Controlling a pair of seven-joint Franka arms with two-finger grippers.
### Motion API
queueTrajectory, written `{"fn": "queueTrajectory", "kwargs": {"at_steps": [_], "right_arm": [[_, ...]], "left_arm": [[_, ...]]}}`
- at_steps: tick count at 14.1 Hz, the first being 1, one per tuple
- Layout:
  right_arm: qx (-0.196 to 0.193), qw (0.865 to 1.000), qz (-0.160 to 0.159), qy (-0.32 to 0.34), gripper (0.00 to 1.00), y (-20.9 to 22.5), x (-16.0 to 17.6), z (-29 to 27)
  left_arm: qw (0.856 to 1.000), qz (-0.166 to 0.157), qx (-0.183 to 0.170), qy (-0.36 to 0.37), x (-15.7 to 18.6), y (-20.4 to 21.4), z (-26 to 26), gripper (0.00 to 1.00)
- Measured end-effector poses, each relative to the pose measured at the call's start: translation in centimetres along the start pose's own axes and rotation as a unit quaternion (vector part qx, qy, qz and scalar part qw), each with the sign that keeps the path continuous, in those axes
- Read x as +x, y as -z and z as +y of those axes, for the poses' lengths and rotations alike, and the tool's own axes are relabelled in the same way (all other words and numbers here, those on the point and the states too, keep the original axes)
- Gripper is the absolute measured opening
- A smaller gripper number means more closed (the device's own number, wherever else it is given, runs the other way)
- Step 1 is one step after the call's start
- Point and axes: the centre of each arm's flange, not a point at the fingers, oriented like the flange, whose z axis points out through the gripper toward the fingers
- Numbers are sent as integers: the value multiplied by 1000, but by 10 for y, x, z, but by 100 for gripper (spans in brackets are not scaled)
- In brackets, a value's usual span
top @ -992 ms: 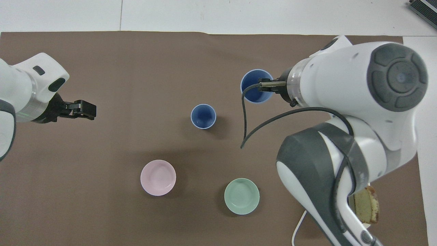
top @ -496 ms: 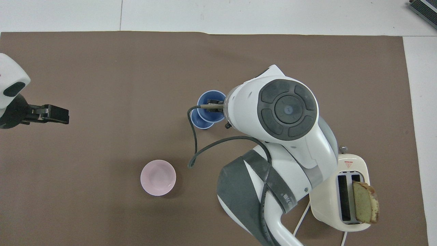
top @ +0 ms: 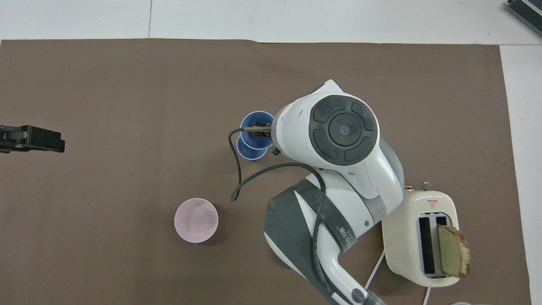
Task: Stack blue cups with both arms
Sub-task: 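Carry the blue cup over the placed cup and lower it inside with the right gripper, then open the right gripper and lift it away from the stacked cups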
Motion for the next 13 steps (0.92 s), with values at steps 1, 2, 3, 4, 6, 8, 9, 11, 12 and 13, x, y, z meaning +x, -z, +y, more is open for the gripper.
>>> {"fn": "queueTrajectory", "kwargs": {"at_steps": [1, 2, 3, 4, 6, 8, 9, 11, 12, 13], "right_arm": [[1, 1000, -3, 0, 5, -10, 1, -1], [0, 1000, -7, -1, 5, -20, 2, -1], [-1, 1000, -10, -1, 5, -27, 3, -1], [-2, 1000, -13, -1, 5, -31, 2, 0], [-3, 1000, -15, -1, 5, -34, 2, -1], [-4, 1000, -18, 1, 5, -36, 0, -2], [-3, 1000, -19, 3, 5, -37, -3, -4], [-2, 1000, -21, 5, 5, -37, -7, -8], [-1, 1000, -22, 6, 5, -37, -8, -10], [0, 1000, -23, 6, 5, -37, -9, -11]], "left_arm": [[1000, -1, -1, 0, -1, 3, 0, 100], [1000, -1, -1, 0, -2, 6, 0, 100], [1000, -1, -1, 0, -2, 7, 0, 100], [1000, 0, -1, 0, -3, 9, 0, 100], [1000, 2, -1, 1, -3, 11, -1, 100], [1000, -1, -1, 1, -4, 10, -1, 100], [1000, -3, -1, 1, -5, 10, -1, 100], [1000, -7, -1, 1, -6, 9, -1, 100], [1000, -13, -1, 1, -7, 9, -1, 100], [1000, -17, -1, 0, -8, 8, 0, 100]]}}
